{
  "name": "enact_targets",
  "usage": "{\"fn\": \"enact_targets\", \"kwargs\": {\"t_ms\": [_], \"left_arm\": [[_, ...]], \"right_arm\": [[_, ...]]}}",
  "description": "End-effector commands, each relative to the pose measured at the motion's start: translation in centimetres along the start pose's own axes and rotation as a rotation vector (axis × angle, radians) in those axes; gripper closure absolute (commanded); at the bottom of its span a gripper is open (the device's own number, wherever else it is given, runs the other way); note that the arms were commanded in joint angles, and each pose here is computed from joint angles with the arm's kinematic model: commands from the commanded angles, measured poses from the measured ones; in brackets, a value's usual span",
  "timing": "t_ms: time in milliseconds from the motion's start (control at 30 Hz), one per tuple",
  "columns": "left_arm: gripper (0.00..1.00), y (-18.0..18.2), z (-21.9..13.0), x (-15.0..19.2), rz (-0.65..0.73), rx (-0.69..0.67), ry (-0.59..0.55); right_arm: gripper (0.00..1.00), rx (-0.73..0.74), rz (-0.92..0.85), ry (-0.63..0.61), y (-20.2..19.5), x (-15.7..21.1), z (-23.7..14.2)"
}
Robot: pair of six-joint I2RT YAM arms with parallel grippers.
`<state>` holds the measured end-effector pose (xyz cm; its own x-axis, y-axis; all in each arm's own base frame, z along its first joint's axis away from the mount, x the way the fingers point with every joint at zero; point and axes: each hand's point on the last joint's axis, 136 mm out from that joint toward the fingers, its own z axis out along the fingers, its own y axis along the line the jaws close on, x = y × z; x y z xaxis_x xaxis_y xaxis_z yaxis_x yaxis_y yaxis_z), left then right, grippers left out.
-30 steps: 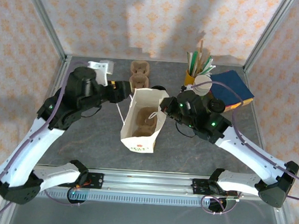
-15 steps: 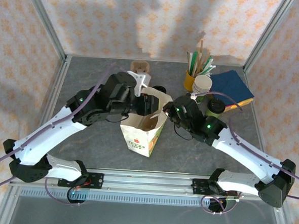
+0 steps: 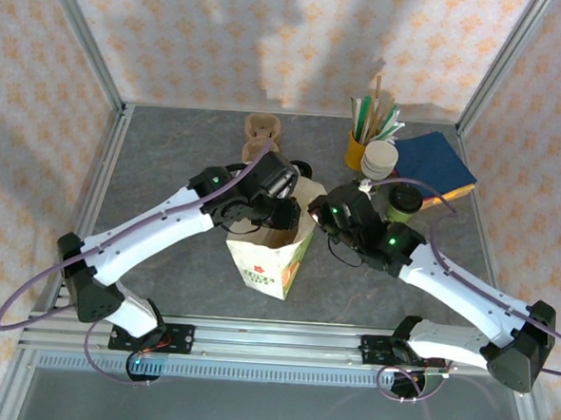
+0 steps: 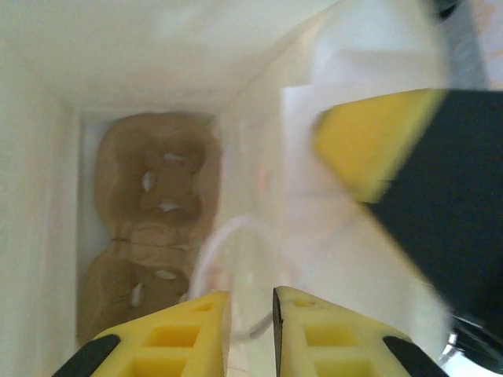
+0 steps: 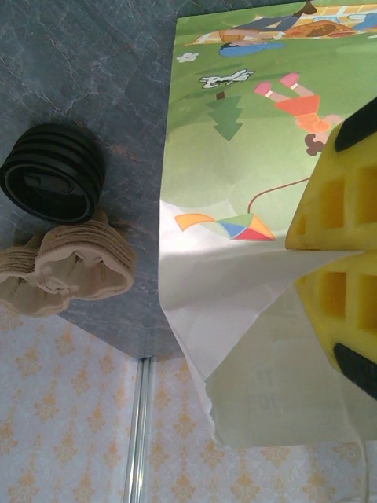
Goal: Pack the takeout coffee
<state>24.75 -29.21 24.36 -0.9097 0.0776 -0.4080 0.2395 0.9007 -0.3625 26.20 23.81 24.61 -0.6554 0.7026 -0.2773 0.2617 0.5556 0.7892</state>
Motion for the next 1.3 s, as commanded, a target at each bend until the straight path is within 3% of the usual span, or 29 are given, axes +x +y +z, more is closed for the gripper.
{"fn": "enact_targets", "kwargs": {"t_ms": [0,433,967,1267], "left_arm": [[0.77,1.9,1.3,1.4,0.055,-0.073,0.075],[0.81,3.8,7.1,4.1,0.091,-0.089,0.248],[0.87,2.9,12.3,7.1,0.101,0.045,0.361],[0.91,3.7,14.9,8.6,0.094,0.045,0.404]], "right_arm": [[1.00,-0.036,0.024,-0.033,0.6,-0.8,-0.5],[1.00,-0.022,0.025,-0.016,-0.2,-0.6,-0.4],[1.00,-0.020,0.021,0.017,-0.3,-0.4,-0.1],[1.00,-0.032,0.038,0.013,-0.7,-0.6,-0.6]]}}
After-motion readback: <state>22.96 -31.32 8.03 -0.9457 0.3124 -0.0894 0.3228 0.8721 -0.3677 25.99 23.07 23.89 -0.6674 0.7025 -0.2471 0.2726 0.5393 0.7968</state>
